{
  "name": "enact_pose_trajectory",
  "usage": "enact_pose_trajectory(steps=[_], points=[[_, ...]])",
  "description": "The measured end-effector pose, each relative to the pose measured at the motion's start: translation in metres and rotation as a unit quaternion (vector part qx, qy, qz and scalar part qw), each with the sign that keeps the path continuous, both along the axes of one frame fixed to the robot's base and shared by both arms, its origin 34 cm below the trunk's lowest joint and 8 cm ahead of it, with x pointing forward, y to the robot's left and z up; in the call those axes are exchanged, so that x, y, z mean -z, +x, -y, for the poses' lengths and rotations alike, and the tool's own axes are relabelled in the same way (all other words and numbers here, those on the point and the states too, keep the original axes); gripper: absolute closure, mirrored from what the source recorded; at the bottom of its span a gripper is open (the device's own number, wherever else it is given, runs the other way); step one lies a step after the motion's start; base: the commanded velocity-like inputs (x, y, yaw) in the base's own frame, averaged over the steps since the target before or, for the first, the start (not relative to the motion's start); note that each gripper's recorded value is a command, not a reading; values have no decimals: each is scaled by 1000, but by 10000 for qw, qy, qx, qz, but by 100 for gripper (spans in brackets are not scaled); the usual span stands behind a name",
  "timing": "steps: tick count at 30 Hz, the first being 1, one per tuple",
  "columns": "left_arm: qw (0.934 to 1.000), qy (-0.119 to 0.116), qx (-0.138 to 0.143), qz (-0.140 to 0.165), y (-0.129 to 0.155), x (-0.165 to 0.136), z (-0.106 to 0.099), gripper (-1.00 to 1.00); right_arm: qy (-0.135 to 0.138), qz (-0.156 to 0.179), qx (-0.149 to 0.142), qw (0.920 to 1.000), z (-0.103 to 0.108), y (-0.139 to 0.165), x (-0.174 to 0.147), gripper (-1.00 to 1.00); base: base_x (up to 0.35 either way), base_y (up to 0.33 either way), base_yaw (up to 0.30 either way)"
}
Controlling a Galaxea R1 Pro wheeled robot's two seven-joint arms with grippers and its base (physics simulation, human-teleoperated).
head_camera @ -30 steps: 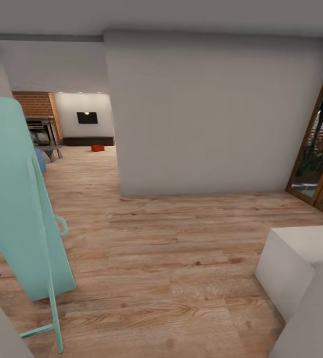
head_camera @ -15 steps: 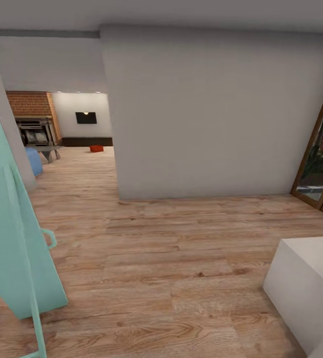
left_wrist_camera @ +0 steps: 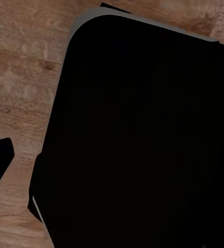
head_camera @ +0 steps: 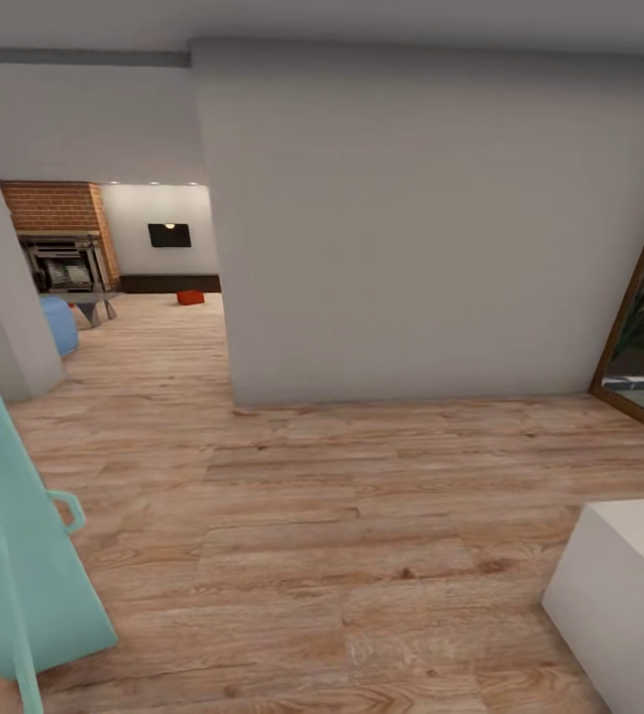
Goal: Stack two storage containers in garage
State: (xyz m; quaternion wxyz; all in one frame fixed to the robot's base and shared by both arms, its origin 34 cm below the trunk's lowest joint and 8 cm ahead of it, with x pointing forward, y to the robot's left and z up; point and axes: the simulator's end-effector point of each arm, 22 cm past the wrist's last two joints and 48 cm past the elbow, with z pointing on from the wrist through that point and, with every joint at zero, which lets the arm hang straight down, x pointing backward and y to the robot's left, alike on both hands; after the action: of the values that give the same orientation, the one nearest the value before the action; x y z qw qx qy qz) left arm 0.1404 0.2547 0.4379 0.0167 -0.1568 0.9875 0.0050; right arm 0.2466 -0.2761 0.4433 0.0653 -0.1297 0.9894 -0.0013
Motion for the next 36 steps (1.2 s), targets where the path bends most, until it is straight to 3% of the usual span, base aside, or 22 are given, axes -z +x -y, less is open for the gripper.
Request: enact_pose_trajectory(steps=[36], points=[[9999,103,-107,-32,-1,0,-12,-100,-18,4,-62,10000,4,0,0,-100,322,0,0]])
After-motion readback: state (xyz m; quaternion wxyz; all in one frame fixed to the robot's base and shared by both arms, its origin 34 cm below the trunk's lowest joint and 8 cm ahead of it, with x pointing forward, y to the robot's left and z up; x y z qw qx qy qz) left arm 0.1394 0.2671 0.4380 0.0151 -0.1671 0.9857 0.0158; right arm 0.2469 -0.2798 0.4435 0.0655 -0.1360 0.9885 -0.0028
